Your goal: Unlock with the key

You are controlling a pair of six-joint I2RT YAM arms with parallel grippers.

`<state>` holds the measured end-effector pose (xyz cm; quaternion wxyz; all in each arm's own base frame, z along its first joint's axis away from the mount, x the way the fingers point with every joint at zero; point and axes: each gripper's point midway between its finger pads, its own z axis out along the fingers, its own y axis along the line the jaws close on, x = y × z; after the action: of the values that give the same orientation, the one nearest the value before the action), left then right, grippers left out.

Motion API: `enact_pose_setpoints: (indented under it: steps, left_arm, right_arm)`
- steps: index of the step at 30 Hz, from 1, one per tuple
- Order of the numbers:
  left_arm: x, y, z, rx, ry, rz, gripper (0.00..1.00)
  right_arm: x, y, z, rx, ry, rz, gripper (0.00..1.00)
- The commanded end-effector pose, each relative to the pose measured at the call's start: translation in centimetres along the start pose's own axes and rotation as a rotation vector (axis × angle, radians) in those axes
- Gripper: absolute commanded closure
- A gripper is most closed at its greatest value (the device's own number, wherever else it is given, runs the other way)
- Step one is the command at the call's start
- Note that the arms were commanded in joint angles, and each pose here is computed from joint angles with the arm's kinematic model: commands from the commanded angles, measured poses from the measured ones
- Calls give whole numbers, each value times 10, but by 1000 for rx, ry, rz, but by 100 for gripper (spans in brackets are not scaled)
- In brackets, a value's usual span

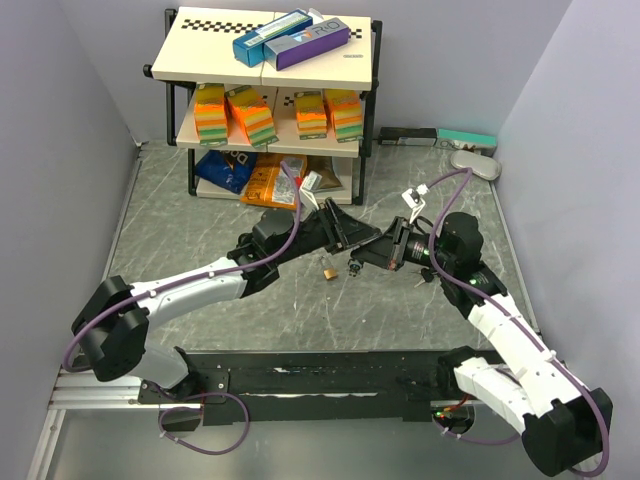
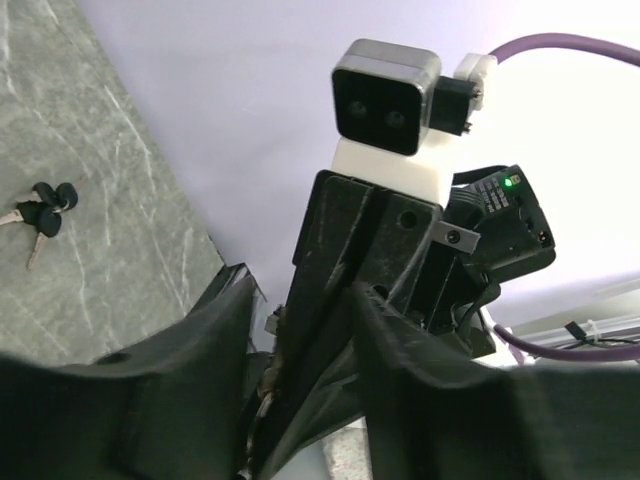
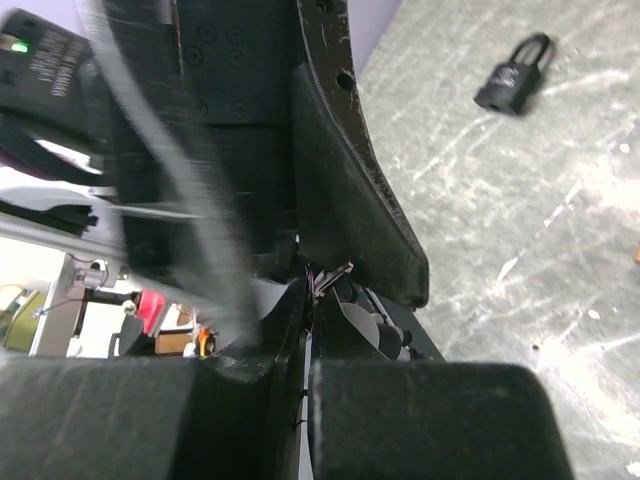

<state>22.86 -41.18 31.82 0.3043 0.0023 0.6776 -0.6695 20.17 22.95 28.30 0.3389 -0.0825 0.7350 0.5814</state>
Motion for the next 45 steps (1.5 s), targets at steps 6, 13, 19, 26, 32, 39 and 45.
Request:
enact_pose_setpoints:
  steps: [6, 13, 19, 26, 32, 39, 45]
  left_arm:
    - [-7, -23, -2, 43, -6, 22, 43]
    - [-14, -7, -7, -51, -27, 5, 37]
    - [-30, -4, -22, -110, -79, -13, 6]
    - [-20, -3, -35, -144, -31, -63, 2]
    - [-3, -10, -29, -104, 80, -85, 8]
    - [3, -8, -22, -105, 135, -86, 23]
    - [7, -5, -15, -105, 167, -86, 38]
  right_arm:
    - [-7, 17, -3, -24, 18, -61, 100]
    - [-6, 25, -7, -49, 47, -89, 100]
    - [3, 28, -17, -27, 195, -88, 100]
    - [10, 3, -25, 146, 390, -79, 100]
    - [12, 12, -28, 116, 410, -142, 100]
    - [11, 15, -28, 105, 431, -185, 100]
    - [14, 16, -26, 95, 443, -186, 100]
